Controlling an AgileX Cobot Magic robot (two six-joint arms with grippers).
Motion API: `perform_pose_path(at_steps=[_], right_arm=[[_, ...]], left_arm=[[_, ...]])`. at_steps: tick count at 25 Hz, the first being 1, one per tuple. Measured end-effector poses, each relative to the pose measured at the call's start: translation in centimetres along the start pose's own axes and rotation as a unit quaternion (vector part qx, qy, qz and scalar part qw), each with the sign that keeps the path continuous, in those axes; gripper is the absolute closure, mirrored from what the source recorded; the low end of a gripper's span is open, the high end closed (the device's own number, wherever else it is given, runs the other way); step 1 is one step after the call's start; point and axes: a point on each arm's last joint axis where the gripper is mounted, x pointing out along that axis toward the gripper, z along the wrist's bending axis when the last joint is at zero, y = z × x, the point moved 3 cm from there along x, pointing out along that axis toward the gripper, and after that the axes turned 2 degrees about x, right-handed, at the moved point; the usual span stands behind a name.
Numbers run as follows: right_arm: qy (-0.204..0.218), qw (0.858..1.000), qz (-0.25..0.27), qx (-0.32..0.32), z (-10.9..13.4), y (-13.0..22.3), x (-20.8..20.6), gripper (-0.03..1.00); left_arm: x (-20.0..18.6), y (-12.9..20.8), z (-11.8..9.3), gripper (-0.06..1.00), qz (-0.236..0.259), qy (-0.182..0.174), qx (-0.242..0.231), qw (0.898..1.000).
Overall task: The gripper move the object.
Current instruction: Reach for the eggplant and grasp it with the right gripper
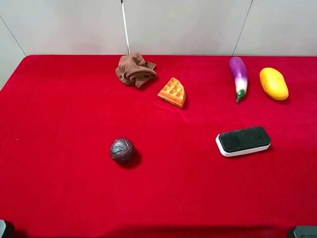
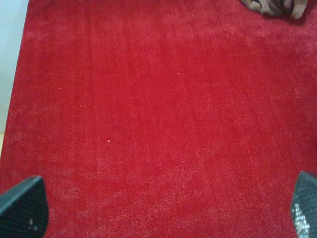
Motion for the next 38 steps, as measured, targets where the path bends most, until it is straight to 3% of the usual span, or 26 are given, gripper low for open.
perform_pose_path(at_steps=[13,27,38], right_arm=[[0.007,0.997,0.076,-0.008,-0.6,-5.9,3.5,0.27],[0.017,0.987,0.159,-0.032,-2.1,-11.8,11.1,0.27],[0.020,0.981,0.186,-0.044,-3.1,-14.7,16.2,0.27]], left_arm=[[0.0,0.0,0.0,-0.03,0.000,0.000,0.000,1.000],[0.0,0.0,0.0,-0.03,0.000,0.000,0.000,1.000],[0.0,0.0,0.0,-0.03,0.000,0.000,0.000,1.000]])
